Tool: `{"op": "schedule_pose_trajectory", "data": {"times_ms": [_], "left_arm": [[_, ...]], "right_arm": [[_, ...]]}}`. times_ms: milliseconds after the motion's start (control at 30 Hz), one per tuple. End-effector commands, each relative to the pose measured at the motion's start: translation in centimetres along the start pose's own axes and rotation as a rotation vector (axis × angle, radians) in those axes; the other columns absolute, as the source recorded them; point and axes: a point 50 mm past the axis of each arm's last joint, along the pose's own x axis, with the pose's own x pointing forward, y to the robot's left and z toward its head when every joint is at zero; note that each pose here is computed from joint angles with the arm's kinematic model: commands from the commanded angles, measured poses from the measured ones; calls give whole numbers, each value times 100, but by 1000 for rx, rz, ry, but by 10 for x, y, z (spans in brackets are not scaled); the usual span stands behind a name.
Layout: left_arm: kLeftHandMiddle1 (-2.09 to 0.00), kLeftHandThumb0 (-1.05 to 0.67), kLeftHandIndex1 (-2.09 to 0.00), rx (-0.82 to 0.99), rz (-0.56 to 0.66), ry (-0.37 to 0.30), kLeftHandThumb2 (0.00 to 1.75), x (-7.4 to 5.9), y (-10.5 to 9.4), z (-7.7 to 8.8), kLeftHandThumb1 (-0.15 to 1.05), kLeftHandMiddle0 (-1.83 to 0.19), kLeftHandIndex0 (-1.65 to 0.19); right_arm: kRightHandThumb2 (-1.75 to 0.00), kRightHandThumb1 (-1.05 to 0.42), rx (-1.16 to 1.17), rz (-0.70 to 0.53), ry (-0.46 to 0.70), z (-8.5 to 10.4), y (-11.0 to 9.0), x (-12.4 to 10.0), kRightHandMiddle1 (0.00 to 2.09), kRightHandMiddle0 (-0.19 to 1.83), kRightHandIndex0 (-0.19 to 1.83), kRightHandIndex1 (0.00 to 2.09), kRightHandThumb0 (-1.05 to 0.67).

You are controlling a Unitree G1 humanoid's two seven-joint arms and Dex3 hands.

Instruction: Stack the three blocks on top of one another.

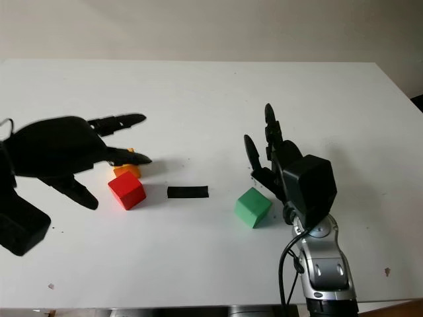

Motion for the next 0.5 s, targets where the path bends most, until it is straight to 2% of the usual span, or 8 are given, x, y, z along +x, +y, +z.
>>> {"op": "schedule_pose_trajectory", "data": {"times_ms": [0,467], "left_arm": [[-7,-64,-7,-5,4,-14,6,2,-3,1,89,12,-44],[-6,-65,-10,69,14,-35,6,10,-18,4,92,9,-49]], "right_arm": [[-62,-105,-2,-6,-20,3,-2,0,6,-16,-19,4,-73],[-62,-105,0,-3,-20,2,-3,-1,6,-16,-19,5,-74]]}}
